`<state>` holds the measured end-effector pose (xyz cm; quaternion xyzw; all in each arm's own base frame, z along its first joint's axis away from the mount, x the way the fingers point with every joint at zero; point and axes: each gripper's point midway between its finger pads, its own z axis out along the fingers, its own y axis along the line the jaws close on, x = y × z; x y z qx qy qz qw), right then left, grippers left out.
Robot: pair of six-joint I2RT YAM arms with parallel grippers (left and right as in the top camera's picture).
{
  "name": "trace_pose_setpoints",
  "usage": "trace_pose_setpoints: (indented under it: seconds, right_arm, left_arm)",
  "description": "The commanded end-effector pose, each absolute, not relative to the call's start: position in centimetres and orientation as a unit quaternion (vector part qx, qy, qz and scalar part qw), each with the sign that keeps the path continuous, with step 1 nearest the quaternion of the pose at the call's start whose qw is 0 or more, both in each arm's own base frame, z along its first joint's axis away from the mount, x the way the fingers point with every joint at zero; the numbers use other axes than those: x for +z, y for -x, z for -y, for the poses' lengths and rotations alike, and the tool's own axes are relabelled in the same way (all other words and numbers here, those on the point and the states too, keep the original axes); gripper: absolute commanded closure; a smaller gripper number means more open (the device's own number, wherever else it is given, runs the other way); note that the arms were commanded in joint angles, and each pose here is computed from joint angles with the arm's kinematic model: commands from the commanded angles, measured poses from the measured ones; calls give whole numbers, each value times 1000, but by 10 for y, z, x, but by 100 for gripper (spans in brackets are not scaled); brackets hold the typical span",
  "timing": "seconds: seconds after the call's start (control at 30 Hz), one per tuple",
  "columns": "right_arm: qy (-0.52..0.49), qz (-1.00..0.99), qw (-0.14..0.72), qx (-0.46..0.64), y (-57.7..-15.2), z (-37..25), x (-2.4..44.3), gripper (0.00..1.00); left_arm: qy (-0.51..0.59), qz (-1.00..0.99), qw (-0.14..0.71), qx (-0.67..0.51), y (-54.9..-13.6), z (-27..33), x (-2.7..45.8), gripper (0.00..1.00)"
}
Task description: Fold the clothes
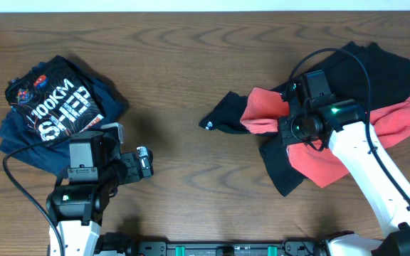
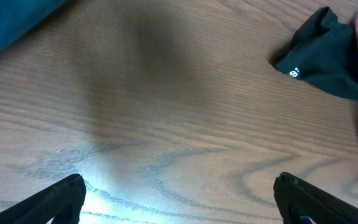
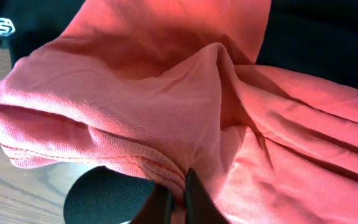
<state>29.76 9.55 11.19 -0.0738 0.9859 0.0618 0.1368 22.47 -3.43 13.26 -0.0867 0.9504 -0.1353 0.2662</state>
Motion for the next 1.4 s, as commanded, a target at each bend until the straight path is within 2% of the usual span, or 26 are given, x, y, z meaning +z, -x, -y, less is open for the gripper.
trace_pose_setpoints:
  seconds: [0.0, 0.03, 0.07, 0.1, 0.13, 0.17, 0.2, 0.23, 0.53, 0.67, 0.83, 0.87, 0.9, 0.93, 0.97, 1.0, 1.07, 1.1, 1.17, 1.23, 1.3, 1.37]
  right_arm:
    - [70, -987, 133, 53, -296, -90, 111, 99]
    - [70, -987, 132, 53, -296, -90, 111, 99]
    - [70, -988, 131, 53, -295, -90, 110, 95]
    - [70, -988, 131, 53, -295, -90, 110, 85]
    - [70, -988, 131, 53, -295, -90, 110, 85]
    - [70, -988, 131, 53, -295, -90, 110, 89]
    - [70, -988, 130, 53, -295, -90, 110, 97]
    - [70, -988, 129, 53, -295, -90, 110, 99]
    - [58, -990, 126, 30, -293, -81, 109, 99]
    - [-18, -983, 178, -32, -315, -46, 124, 99]
    - [-207, -932, 252, -157, -319, 59, 182, 99]
    - [-252, -914, 262, -181, -311, 85, 194, 99]
    - [-284, -900, 269, -194, -303, 104, 203, 95]
    - [-312, -886, 274, -207, -294, 125, 212, 85]
    - [-334, -874, 275, -222, -283, 142, 218, 84]
    - [-363, -857, 271, -246, -267, 164, 225, 85]
    - [-430, -813, 257, -297, -229, 203, 237, 99]
    - [-474, -785, 252, -308, -211, 217, 239, 99]
    - [-571, -724, 250, -297, -178, 238, 240, 93]
    - [-610, -708, 251, -251, -167, 244, 234, 92]
    - [-615, -724, 266, -165, -180, 239, 225, 94]
    - [-537, -787, 297, -62, -217, 220, 224, 92]
  left_arm:
    - [89, -948, 273, -141, -227, 36, 139, 2]
    - [89, -948, 273, -141, -227, 36, 139, 2]
    - [89, -948, 273, -141, -227, 36, 139, 2]
    - [89, -948, 273, -141, -227, 36, 139, 2]
    - [89, -948, 273, -141, -227, 36, 139, 2]
    - [89, -948, 273, -141, -227, 36, 139, 2]
    - [89, -948, 273, -141, -227, 36, 139, 2]
    - [89, -948, 273, -141, -227, 36, 139, 2]
    - [89, -948, 273, -141, -227, 36, 139, 2]
    - [89, -948, 273, -140, -227, 36, 140, 2]
    - [89, -948, 272, -141, -227, 36, 139, 2]
    - [89, -948, 272, -141, -227, 36, 139, 2]
    - [89, -948, 272, -141, -227, 36, 139, 2]
    - [89, -948, 272, -141, -227, 36, 139, 2]
    - [89, -948, 272, -141, -227, 36, 139, 2]
    - [89, -948, 273, -141, -227, 36, 139, 2]
    - [89, -948, 273, -140, -227, 36, 139, 2]
    - [89, -948, 273, -140, -227, 36, 139, 2]
    - [89, -948, 273, -141, -227, 36, 139, 2]
    - [89, -948, 272, -140, -227, 36, 139, 2]
    - [89, -948, 273, -140, -227, 36, 139, 2]
    - [88, -947, 274, -140, -228, 36, 140, 2]
